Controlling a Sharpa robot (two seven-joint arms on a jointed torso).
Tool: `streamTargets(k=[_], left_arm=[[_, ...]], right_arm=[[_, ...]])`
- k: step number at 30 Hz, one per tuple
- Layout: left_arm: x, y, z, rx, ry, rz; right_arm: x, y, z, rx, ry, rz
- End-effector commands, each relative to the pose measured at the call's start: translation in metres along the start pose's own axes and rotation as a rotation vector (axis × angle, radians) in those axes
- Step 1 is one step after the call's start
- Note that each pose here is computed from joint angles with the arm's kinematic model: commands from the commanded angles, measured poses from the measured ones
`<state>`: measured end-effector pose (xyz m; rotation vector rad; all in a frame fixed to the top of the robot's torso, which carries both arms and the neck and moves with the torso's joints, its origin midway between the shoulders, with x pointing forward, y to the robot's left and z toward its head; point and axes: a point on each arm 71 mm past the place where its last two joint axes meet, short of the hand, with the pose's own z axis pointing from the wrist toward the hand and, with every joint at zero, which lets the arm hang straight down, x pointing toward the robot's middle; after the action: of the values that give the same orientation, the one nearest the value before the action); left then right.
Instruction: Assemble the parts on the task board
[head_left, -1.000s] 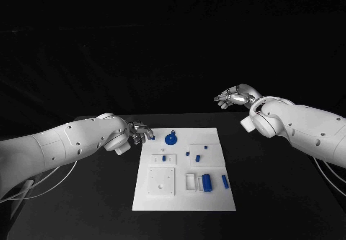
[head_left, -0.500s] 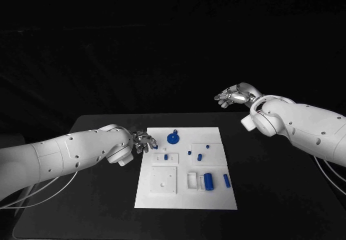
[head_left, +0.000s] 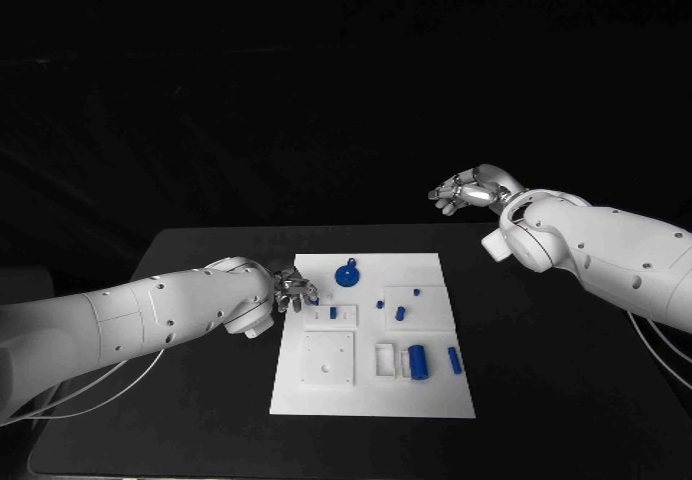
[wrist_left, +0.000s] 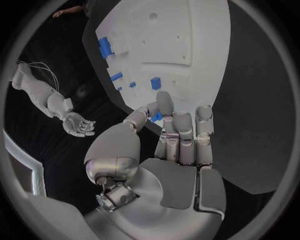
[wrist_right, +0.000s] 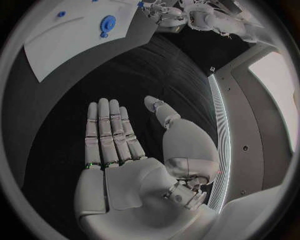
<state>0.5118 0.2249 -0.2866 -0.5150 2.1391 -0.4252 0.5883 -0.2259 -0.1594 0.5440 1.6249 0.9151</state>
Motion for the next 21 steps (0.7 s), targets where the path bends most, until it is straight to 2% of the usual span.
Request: streamTargets(k=[1, 6, 21], left_arm=[[0.0046, 0.0007, 0.0013, 0.001, -0.005, 0.024], [0.0080, 0.0014, 0.0017, 0.000, 0.005, 0.028], [0.0098, 0.0047, 0.0055, -0.010, 0.004, 0.050]], right_arm=[[0.0019, 0.0011, -0.0001, -0.011, 0.017, -0.003], [0.0018, 0.0011, -0.0003, -0.012, 0.018, -0.003], [0.0027, 0.0021, -0.0010, -0.016, 0.021, -0.003]])
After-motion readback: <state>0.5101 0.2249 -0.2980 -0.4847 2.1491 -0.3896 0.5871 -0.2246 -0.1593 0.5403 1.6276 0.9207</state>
